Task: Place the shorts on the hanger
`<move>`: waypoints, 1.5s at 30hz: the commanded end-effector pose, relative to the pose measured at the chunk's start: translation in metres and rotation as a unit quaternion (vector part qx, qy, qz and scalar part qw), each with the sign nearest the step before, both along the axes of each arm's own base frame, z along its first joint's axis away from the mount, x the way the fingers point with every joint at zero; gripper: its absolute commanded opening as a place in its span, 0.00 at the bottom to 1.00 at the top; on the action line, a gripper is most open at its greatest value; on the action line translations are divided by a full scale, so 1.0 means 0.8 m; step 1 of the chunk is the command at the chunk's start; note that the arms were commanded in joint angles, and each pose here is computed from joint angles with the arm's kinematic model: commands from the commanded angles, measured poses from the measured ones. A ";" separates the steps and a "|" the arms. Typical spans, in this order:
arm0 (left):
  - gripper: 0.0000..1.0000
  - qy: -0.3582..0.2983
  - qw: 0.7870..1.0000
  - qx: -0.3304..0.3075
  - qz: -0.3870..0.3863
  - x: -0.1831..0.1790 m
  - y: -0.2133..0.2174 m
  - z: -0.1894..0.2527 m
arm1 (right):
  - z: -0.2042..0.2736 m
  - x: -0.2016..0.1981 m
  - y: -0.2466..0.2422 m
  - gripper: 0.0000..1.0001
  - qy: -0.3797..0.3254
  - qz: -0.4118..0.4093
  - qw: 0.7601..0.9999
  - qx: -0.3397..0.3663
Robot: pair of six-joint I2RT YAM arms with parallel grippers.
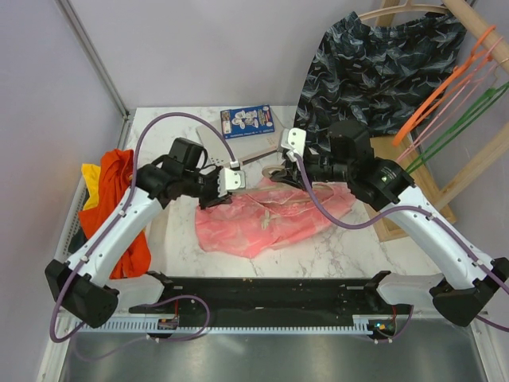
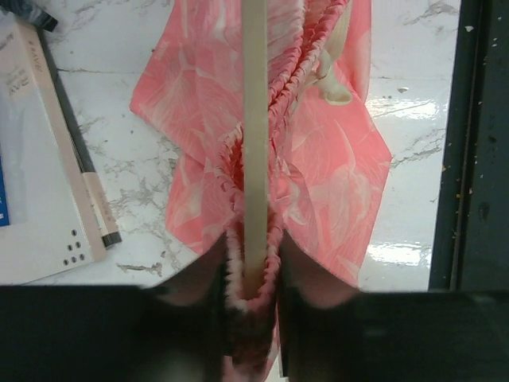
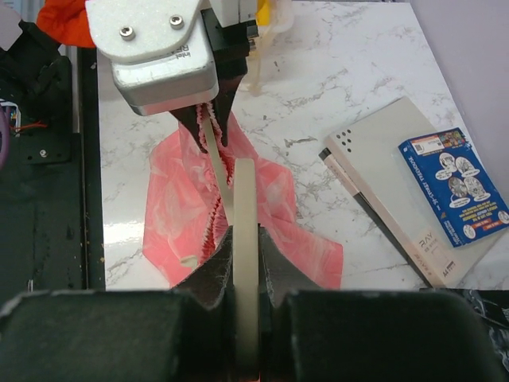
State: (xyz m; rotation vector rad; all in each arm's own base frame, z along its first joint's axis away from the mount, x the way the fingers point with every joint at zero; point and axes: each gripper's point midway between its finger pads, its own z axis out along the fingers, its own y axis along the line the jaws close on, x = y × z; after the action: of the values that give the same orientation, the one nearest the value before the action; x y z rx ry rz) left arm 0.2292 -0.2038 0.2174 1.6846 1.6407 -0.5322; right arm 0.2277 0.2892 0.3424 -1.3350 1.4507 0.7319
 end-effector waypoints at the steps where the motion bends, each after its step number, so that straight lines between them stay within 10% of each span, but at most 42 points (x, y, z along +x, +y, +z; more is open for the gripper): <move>1: 0.41 -0.023 0.999 -0.037 0.013 0.002 -0.007 0.038 | 0.089 -0.006 0.004 0.00 -0.067 0.004 0.994 0.083; 5: 0.56 -0.027 0.998 -0.041 0.028 0.008 0.004 0.041 | 0.091 -0.006 0.000 0.00 -0.077 0.002 0.994 0.081; 20: 0.56 -0.025 0.992 -0.118 -0.018 -0.013 0.028 0.075 | 0.097 -0.024 -0.001 0.00 -0.102 0.053 0.992 0.058; 30: 0.02 0.007 0.988 -0.155 -0.012 -0.008 0.003 0.112 | 0.113 -0.006 -0.002 0.00 -0.126 0.026 0.990 0.057; 32: 0.02 0.038 0.985 -0.168 0.013 0.000 -0.002 0.119 | 0.128 0.018 -0.010 0.22 -0.141 -0.035 0.987 0.068; 33: 0.02 0.025 0.984 -0.177 0.017 0.008 -0.005 0.132 | 0.134 0.024 -0.013 0.49 -0.137 -0.058 0.986 0.079; 34: 0.02 0.029 0.983 -0.178 0.033 0.016 -0.006 0.135 | 0.151 0.035 -0.018 0.98 -0.150 -0.086 0.980 0.099; 45: 0.02 0.072 0.965 -0.242 0.074 0.089 -0.065 0.210 | 0.233 0.029 -0.097 0.98 -0.195 -0.235 0.931 0.202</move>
State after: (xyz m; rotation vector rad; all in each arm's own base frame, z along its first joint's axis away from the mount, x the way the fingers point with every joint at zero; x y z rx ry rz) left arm 0.2844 -0.2297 0.3364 1.2707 1.6575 -0.8551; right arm 0.2613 0.2413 0.4860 -0.8991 1.2209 0.4218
